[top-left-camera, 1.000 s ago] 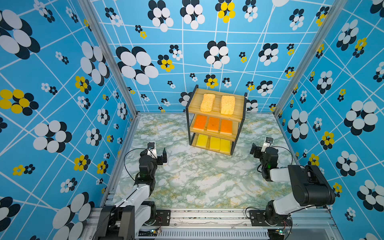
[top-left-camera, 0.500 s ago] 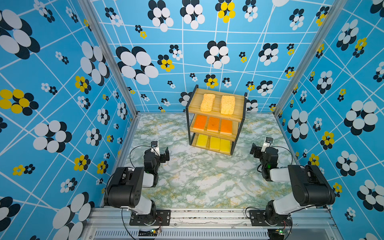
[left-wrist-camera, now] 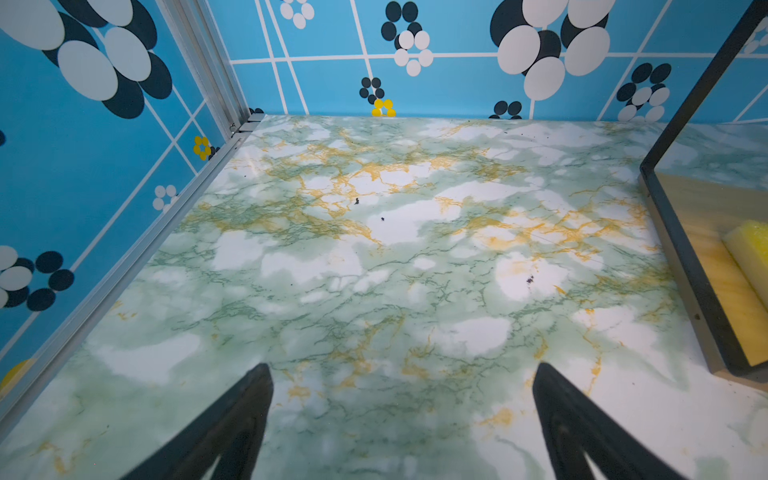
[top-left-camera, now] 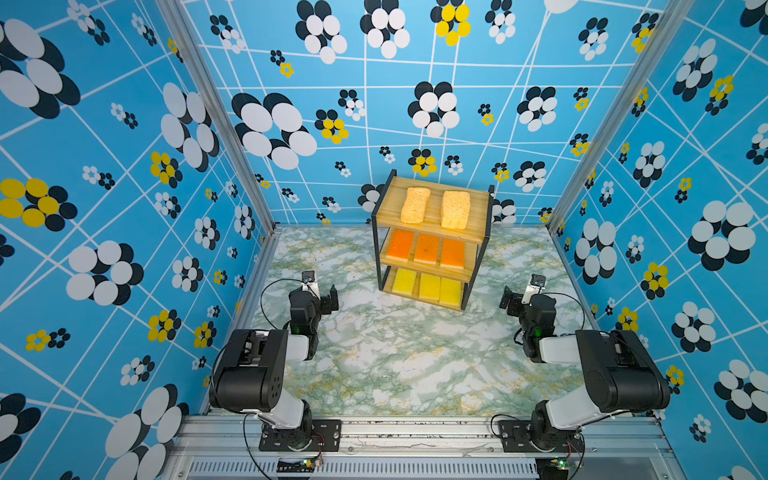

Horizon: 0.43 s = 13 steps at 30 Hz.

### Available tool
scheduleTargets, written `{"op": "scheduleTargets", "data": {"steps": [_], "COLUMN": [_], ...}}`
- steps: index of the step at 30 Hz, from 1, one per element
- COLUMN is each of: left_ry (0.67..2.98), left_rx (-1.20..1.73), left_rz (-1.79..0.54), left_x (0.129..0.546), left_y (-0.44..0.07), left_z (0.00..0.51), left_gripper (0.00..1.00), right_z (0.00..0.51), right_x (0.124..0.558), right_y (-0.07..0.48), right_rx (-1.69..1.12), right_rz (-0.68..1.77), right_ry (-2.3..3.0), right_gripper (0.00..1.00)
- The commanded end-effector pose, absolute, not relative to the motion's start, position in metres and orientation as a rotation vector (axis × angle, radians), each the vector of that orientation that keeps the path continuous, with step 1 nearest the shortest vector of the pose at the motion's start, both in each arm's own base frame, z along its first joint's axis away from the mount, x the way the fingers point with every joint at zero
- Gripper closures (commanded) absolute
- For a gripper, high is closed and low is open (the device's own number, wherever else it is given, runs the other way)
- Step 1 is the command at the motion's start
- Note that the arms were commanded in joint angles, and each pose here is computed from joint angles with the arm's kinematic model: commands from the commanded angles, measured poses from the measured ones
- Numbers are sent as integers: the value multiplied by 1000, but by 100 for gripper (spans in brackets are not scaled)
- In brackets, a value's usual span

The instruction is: Place and organize the cleaning sponges onto the shelf

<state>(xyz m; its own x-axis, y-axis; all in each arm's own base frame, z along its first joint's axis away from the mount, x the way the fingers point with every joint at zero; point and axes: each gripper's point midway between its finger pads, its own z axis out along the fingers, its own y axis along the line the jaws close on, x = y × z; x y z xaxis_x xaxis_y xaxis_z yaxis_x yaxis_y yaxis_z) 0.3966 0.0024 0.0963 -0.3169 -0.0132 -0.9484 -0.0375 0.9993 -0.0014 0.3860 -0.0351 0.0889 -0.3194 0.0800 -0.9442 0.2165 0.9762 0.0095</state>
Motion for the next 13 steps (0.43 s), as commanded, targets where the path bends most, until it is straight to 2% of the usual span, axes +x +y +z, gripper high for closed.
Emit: {"op": "scheduleTargets", "data": {"steps": [1,13], "left_ry": [1903,1905], "left_rx": [-43,-36], "left_rz": [39,39], "left_x": [396,397], "left_y": [2,1], "left_z": [95,96], "left_gripper": [1,1], "right_z": [95,96], "right_x": [391,391], "right_y": [-35,-35], "right_rx": [203,203], "right_rz": [-152,-154], "right_ry": [1884,1884], "right_gripper": [1,1]}}
